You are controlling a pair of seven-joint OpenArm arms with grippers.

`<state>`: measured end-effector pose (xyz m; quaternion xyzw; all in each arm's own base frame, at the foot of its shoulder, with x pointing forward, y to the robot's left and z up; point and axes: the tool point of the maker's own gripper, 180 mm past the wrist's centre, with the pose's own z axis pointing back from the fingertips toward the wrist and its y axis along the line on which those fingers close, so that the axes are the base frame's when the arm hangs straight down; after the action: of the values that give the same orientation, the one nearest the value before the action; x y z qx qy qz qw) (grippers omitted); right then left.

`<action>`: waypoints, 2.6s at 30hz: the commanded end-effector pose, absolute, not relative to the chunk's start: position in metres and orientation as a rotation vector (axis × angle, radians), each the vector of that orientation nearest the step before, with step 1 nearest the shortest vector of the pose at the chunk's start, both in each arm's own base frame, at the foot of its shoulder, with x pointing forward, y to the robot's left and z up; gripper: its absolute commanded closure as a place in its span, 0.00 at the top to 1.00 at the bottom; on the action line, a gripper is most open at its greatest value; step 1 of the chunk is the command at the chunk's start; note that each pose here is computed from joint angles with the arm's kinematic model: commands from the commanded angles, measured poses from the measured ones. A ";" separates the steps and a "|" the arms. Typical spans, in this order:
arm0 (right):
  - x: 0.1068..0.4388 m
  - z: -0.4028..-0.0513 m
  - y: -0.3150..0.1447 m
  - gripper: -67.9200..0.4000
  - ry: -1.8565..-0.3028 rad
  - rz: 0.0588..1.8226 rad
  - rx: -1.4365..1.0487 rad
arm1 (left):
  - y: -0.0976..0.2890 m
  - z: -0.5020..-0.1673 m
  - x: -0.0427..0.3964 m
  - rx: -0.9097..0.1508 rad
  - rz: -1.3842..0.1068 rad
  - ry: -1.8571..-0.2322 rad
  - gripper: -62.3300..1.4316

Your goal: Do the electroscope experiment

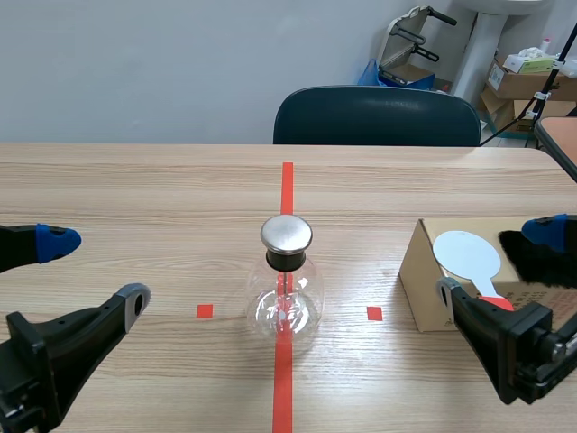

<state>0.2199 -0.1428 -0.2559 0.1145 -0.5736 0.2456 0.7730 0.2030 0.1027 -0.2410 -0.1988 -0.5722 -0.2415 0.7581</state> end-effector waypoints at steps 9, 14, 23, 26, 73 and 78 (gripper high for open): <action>0.193 -0.267 -0.128 1.00 -1.141 1.077 -0.055 | 0.100 -0.230 0.206 -0.438 -0.523 -1.288 0.92; 0.174 -0.288 -0.139 1.00 -1.049 1.261 -0.261 | 0.100 -0.229 0.206 -0.438 -0.523 -1.291 0.92; 0.173 -0.290 -0.155 1.00 -1.052 1.350 -0.706 | 0.100 -0.229 0.206 -0.438 -0.524 -1.290 0.92; 0.175 -0.293 -0.158 1.00 -1.071 1.347 -0.815 | 0.100 -0.229 0.206 -0.439 -0.527 -1.289 0.92; 0.232 -0.342 -0.162 1.00 -1.222 1.431 -0.981 | 0.047 -0.220 0.150 -0.776 -0.754 -1.248 0.92; 0.231 -0.342 -0.158 1.00 -1.238 1.445 -0.967 | 0.048 -0.220 0.152 -0.761 -0.750 -1.254 0.92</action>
<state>0.2246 -0.1562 -0.3516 -0.3863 -0.5002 0.5940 0.4978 0.1524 0.0531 -0.2301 -0.3289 -0.5486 -0.3395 0.6896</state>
